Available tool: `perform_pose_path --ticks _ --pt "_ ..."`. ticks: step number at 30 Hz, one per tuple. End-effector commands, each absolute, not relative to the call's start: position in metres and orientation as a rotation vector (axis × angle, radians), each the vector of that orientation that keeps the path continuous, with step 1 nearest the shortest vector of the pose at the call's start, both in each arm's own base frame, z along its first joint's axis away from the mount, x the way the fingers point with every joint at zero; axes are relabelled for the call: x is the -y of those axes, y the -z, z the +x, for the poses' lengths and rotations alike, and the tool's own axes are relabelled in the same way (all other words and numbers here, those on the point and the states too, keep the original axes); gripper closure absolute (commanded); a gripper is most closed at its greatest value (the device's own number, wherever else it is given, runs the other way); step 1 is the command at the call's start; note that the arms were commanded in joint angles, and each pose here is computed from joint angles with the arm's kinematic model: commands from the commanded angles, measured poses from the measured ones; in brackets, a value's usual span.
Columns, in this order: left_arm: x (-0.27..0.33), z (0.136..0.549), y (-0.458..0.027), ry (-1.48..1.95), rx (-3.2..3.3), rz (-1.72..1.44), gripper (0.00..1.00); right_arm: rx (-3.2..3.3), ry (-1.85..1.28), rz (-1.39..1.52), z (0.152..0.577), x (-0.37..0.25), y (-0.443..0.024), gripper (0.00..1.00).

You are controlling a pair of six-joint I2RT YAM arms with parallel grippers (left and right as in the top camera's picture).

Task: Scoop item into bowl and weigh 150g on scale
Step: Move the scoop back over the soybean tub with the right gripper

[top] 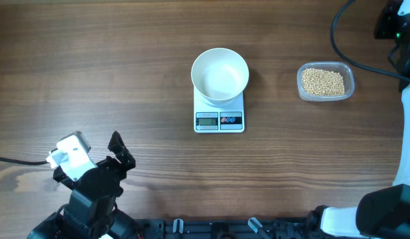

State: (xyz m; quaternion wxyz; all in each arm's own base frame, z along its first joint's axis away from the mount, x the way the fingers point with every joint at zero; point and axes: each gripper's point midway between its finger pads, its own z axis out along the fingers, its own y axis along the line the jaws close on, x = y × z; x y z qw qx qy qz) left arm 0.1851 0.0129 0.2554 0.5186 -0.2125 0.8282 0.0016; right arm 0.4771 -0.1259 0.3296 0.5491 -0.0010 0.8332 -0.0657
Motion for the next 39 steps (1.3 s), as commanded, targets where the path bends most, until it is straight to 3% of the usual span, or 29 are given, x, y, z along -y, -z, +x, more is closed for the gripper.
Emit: perform_pose_path --ticks 1,8,15,19,26,39 --pt "-0.017 0.186 -0.258 -0.021 -1.96 -0.528 0.0 -1.967 0.117 0.036 0.477 0.123 -0.335 0.96" --pt "-0.025 0.186 -0.264 -0.066 -1.919 -0.555 0.0 -2.098 -0.064 0.169 0.458 0.107 -0.308 0.96" --pt "-0.004 0.2 -0.282 0.114 -1.856 -0.56 0.0 -2.428 -0.184 0.275 0.403 0.086 -0.247 0.96" --pt "0.002 0.202 -0.285 0.158 -1.852 -0.552 0.0 -2.493 -0.236 0.39 0.388 0.081 -0.235 0.96" --pt "0.042 0.208 -0.285 0.38 -1.919 -0.444 0.0 -2.594 -0.047 0.214 0.372 0.095 -0.224 0.96" --pt "0.059 0.223 -0.25 0.288 -2.091 -0.4 0.0 -2.667 0.062 0.058 0.368 0.07 -0.214 0.96"
